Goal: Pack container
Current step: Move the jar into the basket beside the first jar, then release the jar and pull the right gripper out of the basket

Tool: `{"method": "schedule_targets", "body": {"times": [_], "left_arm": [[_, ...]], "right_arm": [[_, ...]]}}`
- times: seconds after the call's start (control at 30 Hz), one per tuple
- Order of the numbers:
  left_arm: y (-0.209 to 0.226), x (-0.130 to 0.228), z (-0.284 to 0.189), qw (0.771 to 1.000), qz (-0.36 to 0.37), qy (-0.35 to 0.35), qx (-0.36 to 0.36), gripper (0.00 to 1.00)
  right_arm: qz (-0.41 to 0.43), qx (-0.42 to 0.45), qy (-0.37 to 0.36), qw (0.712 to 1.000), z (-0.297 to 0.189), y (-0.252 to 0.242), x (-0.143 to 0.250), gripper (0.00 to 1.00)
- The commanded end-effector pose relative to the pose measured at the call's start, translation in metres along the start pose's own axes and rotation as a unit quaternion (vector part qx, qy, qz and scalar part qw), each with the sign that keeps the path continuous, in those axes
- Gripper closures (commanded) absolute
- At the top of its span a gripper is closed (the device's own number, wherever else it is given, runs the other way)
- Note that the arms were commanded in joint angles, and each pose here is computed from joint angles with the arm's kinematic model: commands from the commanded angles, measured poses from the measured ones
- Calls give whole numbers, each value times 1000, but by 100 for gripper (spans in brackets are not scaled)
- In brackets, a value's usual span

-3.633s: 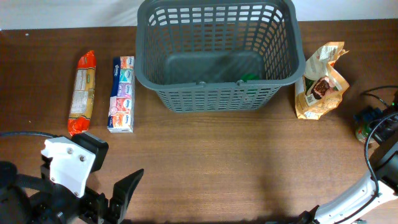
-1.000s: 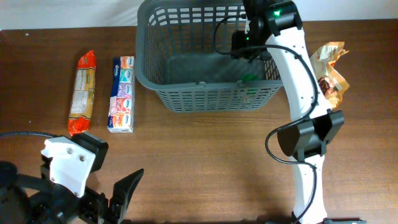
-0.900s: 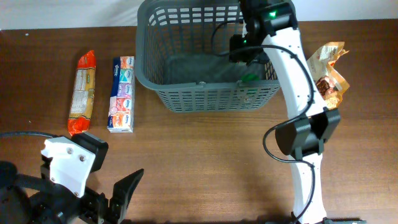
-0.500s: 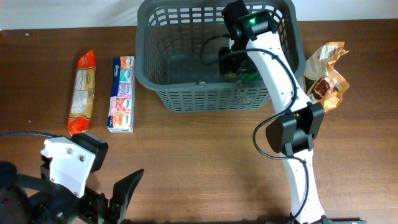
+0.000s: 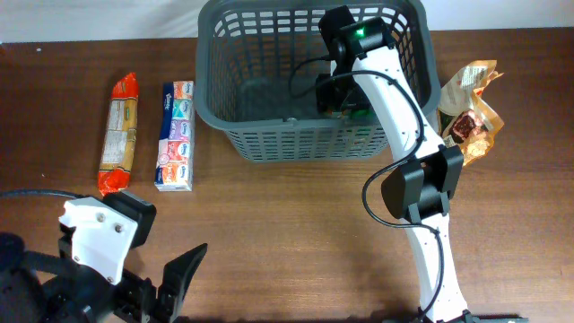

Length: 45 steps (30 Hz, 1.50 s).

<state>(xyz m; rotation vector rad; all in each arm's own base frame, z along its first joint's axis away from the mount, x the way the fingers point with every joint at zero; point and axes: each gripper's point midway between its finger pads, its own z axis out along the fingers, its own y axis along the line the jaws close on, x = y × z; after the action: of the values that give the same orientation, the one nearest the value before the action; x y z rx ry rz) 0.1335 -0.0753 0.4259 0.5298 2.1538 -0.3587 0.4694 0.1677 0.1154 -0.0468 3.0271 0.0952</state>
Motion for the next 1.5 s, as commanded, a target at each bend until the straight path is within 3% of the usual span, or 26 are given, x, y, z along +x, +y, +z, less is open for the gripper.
{"method": "schedule_targets", "body": {"times": [0.0, 0.27, 0.4, 0.43, 0.6, 1.03, 1.27, 1.33, 1.47], "left_arm": [[1, 0, 1, 1000, -6, 2, -1, 1], [1, 0, 1, 1000, -6, 2, -1, 1], [1, 0, 1, 1000, -6, 2, -1, 1], [1, 0, 1, 1000, -6, 2, -1, 1], [1, 0, 1, 1000, -6, 2, -2, 1], [1, 0, 1, 1000, -6, 2, -2, 1], [13, 2, 0, 999, -6, 10, -36, 1], [15, 3, 0, 999, -6, 11, -44, 1], [15, 3, 0, 999, -6, 11, -44, 1]], "right_arm": [[-5, 8, 38, 999, 30, -2, 9, 88], [-6, 7, 35, 999, 30, -1, 7, 49], [-7, 6, 33, 999, 30, -1, 6, 41], [-7, 6, 32, 999, 30, -1, 6, 30], [-11, 4, 30, 1000, 30, 0, 4, 21], [-10, -2, 10, 1000, 16, -2, -3, 15], [14, -30, -109, 994, -90, -22, -27, 6], [3, -59, -173, 983, -139, -25, -32, 1], [24, -80, -248, 965, -204, -38, -27, 1]]}}
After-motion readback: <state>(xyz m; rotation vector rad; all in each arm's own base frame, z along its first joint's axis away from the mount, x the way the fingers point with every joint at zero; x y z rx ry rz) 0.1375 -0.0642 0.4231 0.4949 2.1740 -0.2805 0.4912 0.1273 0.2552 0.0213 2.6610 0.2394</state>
